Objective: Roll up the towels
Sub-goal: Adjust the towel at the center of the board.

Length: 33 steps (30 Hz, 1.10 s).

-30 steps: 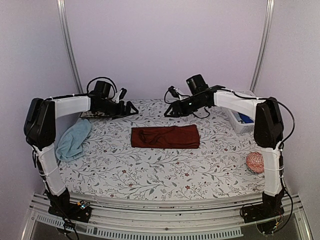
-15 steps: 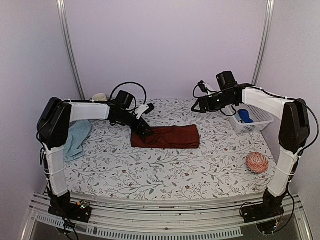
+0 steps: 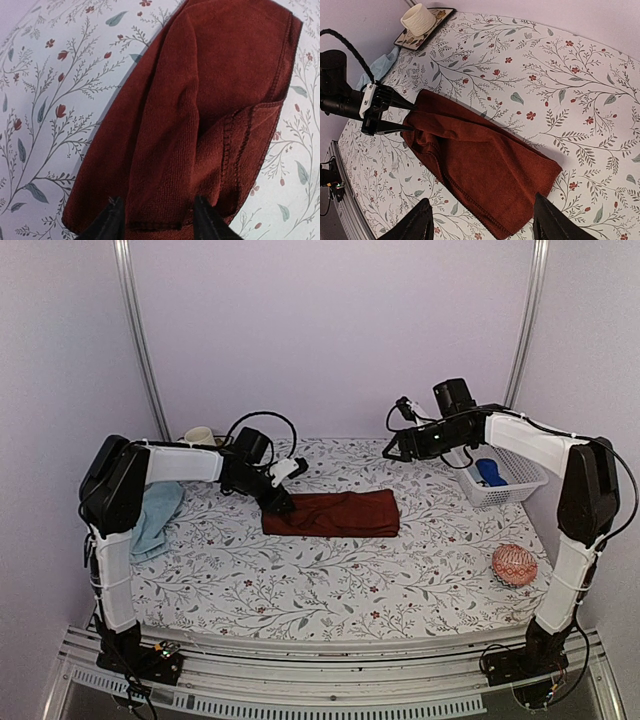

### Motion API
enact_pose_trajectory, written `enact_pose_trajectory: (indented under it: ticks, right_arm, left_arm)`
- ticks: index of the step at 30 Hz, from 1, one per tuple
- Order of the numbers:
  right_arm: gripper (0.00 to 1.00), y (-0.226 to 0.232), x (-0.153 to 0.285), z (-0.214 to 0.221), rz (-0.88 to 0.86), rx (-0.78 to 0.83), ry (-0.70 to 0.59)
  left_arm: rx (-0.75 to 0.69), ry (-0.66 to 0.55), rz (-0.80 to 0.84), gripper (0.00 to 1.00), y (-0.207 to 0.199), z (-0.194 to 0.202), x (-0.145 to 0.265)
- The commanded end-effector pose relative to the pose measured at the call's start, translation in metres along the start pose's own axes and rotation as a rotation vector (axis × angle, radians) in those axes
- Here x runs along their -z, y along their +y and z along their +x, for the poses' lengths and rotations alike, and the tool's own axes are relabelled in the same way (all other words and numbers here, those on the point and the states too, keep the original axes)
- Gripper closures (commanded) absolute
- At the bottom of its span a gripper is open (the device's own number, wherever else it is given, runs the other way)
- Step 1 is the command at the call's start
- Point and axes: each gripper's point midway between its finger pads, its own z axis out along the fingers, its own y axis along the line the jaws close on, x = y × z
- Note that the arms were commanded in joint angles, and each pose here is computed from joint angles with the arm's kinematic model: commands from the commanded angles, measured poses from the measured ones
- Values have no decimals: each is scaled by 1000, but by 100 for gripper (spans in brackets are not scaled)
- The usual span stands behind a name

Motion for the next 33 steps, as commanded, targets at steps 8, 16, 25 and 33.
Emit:
enact_pose_trajectory:
  ticks: [8, 16, 25, 33]
  right_arm:
    - [31, -5, -5, -5, -13, -12, -9]
    - [30, -2, -6, 1, -31, -12, 0]
    - [28, 3, -6, 2, -59, -8, -1]
    - [28, 4, -4, 6, -61, -9, 0]
  left_arm:
    - [3, -9, -30, 100, 4, -3, 3]
    - [278, -42, -3, 100, 37, -5, 19]
    - [457, 19, -12, 83, 64, 12, 5]
    - [502, 60, -115, 25, 86, 14, 10]
